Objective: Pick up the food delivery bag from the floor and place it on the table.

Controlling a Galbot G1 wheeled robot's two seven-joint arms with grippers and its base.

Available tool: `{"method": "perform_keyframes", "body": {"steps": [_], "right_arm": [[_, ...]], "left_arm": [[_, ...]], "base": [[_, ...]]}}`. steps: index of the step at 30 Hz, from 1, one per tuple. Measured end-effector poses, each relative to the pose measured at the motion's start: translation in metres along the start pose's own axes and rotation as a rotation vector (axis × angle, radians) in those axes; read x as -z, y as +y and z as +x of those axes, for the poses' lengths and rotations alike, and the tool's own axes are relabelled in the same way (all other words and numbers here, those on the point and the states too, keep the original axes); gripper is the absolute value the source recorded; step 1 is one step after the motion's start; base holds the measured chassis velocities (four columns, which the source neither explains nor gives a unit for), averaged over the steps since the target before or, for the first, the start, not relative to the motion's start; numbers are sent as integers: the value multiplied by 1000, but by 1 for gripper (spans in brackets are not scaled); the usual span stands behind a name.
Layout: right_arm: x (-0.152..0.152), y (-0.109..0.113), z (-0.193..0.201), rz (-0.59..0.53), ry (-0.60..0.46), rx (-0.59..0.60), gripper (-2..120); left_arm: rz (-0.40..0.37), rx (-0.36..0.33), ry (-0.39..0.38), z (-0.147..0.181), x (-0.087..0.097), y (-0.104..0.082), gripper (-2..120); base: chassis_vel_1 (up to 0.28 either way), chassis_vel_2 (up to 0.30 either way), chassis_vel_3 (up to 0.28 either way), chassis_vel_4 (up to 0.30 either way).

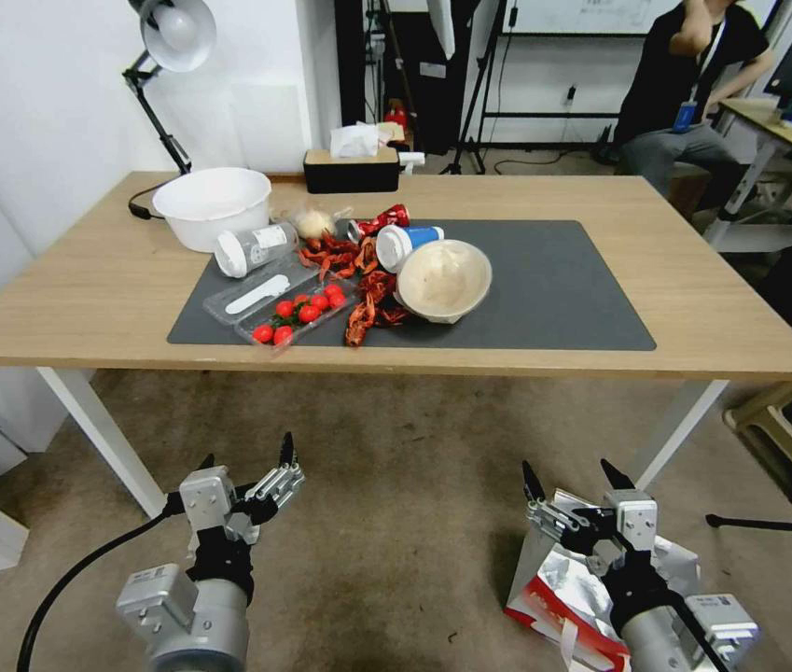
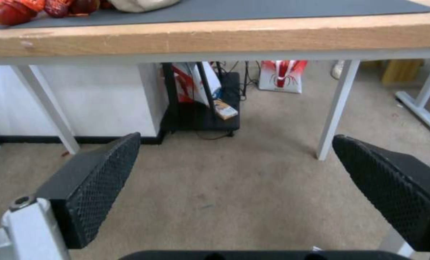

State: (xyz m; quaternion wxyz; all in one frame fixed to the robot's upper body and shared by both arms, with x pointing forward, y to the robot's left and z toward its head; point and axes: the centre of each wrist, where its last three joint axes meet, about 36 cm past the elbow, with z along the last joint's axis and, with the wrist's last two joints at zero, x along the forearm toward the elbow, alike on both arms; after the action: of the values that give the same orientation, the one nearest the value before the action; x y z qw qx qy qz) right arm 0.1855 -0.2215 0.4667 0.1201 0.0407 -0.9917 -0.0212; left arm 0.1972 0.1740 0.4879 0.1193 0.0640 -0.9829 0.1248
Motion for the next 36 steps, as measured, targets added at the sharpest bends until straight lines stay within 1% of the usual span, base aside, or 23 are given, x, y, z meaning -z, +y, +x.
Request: {"method": "perform_keyframes", "body": {"steps": [21, 36], "right_arm": [[-5, 2, -2, -8, 4, -2, 100], [-6, 1, -2, -3, 6, -2, 100]], "left_arm": [[-9, -6, 8, -1, -2, 1, 100], [-40, -24, 9, -3, -4, 5, 100]], "base": [[0, 0, 0, 0], [0, 0, 0, 0]]}}
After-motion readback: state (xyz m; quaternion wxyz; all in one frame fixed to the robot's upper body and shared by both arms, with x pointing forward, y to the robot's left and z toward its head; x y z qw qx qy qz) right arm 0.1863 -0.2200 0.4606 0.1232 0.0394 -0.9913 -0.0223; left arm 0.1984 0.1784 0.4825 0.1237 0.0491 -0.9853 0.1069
